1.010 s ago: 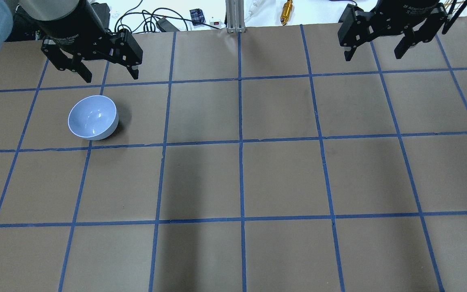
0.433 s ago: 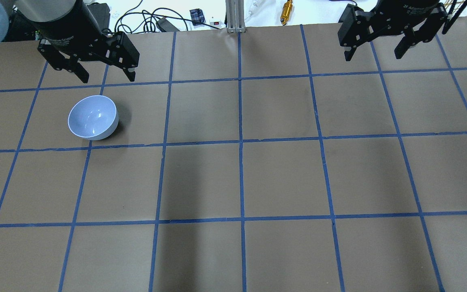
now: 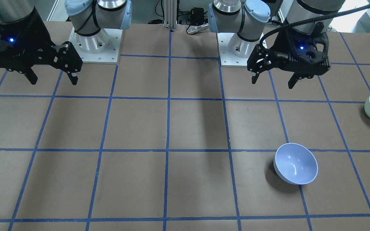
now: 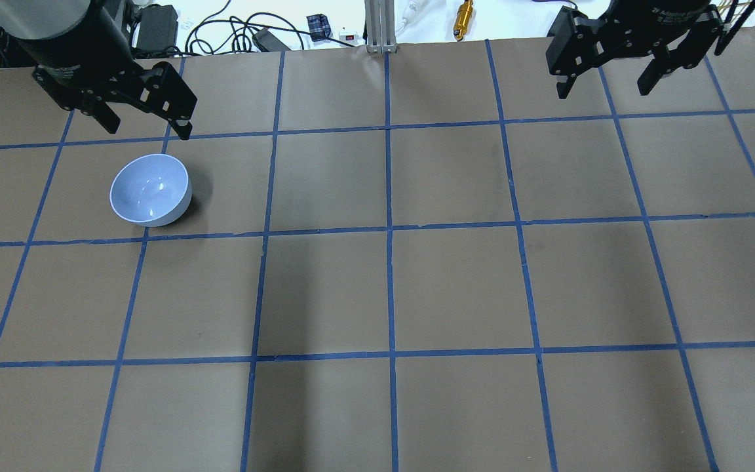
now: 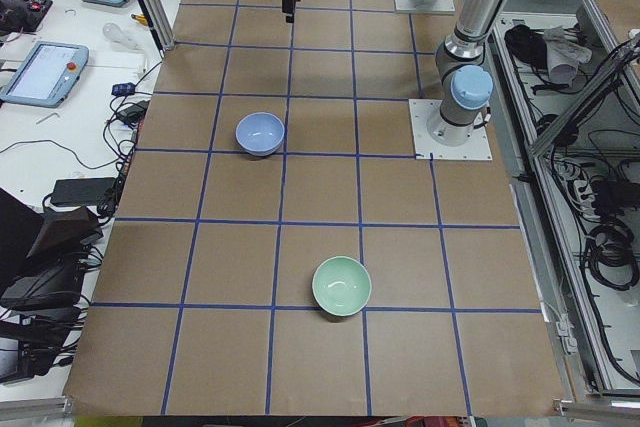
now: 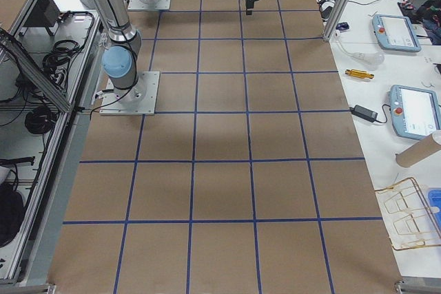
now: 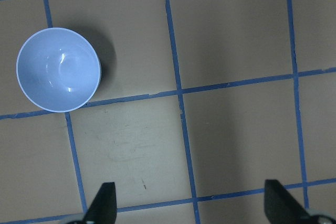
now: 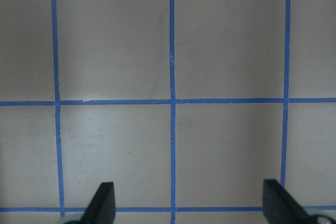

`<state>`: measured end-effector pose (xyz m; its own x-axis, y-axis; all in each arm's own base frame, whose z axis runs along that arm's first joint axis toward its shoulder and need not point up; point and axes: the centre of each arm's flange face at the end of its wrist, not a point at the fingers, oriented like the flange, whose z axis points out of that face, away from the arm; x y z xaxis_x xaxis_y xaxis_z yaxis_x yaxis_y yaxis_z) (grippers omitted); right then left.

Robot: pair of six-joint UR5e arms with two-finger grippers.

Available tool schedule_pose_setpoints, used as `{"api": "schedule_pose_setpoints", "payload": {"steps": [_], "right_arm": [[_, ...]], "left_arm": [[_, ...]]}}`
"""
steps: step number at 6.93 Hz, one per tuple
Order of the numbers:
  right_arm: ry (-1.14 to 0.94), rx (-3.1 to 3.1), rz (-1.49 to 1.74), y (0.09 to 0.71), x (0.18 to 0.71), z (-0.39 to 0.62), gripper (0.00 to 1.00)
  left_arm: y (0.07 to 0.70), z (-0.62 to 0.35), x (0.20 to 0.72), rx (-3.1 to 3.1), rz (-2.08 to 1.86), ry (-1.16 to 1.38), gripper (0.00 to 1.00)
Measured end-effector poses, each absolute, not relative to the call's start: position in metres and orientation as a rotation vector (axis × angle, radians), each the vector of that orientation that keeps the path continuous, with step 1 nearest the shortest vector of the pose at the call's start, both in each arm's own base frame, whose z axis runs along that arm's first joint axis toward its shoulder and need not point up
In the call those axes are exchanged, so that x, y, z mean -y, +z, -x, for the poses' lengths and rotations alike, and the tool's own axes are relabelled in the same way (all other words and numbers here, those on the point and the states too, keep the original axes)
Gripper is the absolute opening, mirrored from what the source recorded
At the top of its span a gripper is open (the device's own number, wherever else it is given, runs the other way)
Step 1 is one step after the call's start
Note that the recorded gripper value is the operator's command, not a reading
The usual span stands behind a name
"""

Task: Stack green bowl on blue bowl
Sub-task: 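Move the left gripper back toward the robot, away from the blue bowl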

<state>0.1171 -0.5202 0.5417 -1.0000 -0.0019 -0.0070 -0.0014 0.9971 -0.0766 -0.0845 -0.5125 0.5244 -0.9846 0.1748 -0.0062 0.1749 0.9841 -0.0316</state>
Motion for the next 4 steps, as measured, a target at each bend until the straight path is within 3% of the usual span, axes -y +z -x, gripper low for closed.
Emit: {"api": "schedule_pose_setpoints", "payload": {"steps": [4], "right_arm": [[-0.119, -3.133, 0.003, 0.541, 0.520, -0.117, 1.00]], "left_arm": [[0.505, -0.097, 0.514, -3.101, -0.562, 0.056, 1.00]]}}
